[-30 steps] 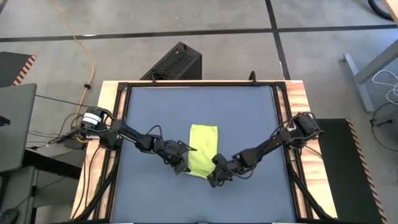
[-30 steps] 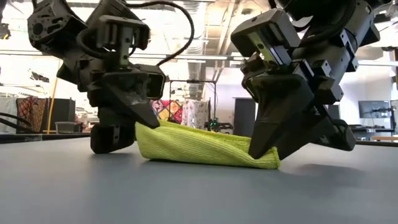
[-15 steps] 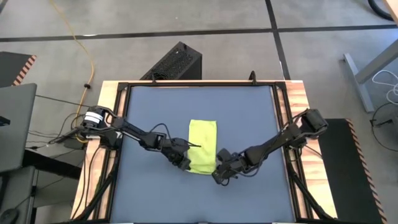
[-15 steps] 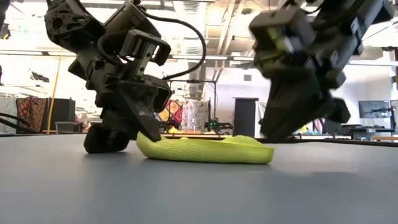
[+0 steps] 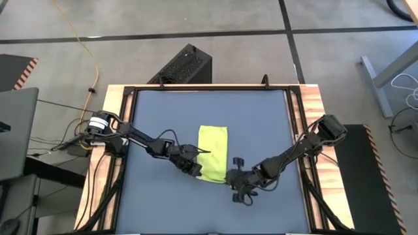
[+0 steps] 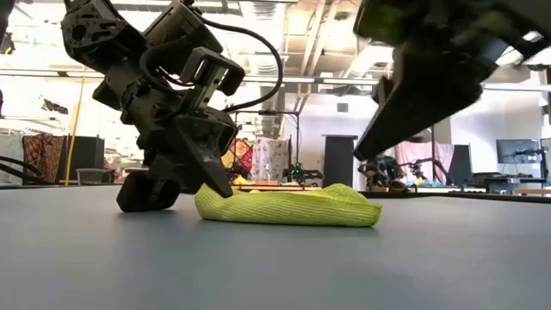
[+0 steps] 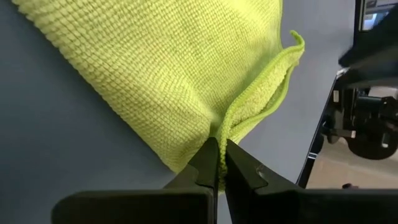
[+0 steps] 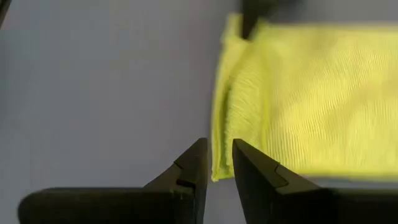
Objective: Roll towel
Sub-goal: Roll the green microfiber towel
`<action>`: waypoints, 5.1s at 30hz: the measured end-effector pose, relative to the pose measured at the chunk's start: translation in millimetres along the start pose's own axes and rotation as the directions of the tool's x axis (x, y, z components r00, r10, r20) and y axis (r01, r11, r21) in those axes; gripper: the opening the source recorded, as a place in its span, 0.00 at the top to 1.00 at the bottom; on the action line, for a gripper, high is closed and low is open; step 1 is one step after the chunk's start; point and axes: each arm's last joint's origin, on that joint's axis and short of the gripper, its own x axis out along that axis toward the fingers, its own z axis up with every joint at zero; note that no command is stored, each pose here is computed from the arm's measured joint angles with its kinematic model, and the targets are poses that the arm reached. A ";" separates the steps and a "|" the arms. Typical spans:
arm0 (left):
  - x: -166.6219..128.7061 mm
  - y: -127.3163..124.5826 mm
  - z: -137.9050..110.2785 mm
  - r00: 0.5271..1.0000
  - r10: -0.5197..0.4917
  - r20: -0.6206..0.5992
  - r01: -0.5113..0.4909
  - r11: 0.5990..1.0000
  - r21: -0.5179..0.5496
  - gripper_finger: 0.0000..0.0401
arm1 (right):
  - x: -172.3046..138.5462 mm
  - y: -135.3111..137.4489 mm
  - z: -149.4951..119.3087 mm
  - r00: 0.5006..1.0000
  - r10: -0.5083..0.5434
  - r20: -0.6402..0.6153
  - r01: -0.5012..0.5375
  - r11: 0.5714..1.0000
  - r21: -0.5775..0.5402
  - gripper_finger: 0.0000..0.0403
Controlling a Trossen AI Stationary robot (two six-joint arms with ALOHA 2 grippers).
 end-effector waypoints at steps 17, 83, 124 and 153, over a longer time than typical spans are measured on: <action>0.1 -0.4 -0.2 1.000 0.000 0.009 0.000 1.000 -0.015 1.00 | 25.9 3.8 -16.6 0.996 0.034 -0.084 -0.055 0.963 -0.265 0.40; -3.5 -1.6 -3.0 0.983 -0.076 -0.168 0.107 0.978 0.182 0.80 | 50.8 -25.6 -14.4 0.941 0.276 -0.194 -0.148 0.854 0.498 0.96; -22.0 -50.1 -57.5 0.992 -0.057 0.110 -0.119 -0.195 0.974 0.73 | 56.0 -43.4 -11.0 0.921 0.330 -0.208 -0.149 0.790 0.595 0.94; 15.9 -60.8 -29.1 0.974 0.219 0.061 -0.029 -0.146 0.989 0.89 | 55.7 -42.6 -11.4 0.915 0.342 -0.214 -0.130 0.752 0.646 0.94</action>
